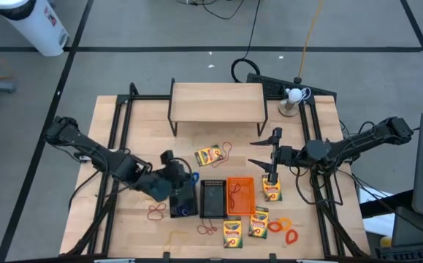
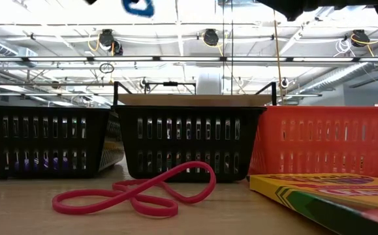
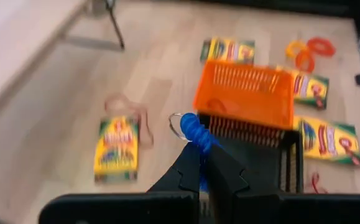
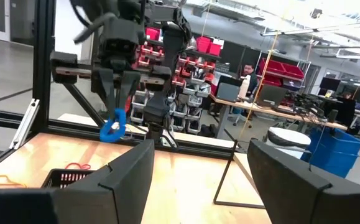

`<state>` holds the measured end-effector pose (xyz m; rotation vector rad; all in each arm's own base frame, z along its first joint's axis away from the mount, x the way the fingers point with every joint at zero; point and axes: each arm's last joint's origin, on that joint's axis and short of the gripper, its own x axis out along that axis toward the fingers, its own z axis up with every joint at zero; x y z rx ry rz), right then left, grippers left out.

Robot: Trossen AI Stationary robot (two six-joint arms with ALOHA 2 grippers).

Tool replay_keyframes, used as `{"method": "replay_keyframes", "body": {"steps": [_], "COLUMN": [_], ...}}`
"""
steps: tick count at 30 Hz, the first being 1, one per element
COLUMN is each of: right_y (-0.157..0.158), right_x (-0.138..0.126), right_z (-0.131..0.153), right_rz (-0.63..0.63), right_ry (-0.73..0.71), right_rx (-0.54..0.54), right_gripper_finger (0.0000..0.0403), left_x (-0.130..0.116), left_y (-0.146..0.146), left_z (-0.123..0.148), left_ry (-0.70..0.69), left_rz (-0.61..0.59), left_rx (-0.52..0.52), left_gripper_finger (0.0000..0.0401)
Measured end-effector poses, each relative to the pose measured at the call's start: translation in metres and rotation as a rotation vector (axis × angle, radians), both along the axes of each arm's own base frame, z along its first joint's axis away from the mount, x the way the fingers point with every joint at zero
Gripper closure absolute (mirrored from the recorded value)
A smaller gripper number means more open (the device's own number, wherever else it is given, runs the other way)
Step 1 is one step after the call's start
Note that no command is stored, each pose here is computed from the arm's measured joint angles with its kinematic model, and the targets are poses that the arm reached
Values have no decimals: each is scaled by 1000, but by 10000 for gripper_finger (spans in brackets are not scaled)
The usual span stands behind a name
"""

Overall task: Pick & Place Office Desk Supplies
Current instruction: Put the blue spring keychain into the left black bin

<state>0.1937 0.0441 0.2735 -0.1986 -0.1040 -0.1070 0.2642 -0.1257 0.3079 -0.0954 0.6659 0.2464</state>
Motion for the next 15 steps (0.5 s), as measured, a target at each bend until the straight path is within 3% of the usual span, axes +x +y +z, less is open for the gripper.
{"method": "replay_keyframes", "body": {"steps": [7,15], "right_y": [0,0], "right_x": [0,0], "right_z": [0,0], "right_rz": [2,2], "right_ry": [3,4], "right_rx": [16,15], "right_gripper_finger": [156,156], "left_x": [-21,-30], "left_y": [-13,-26], "left_z": [-12,-14], "left_ry": [130,160], "left_rz": [95,52], "left_rx": [-107,-163], "left_gripper_finger": [396,393]}}
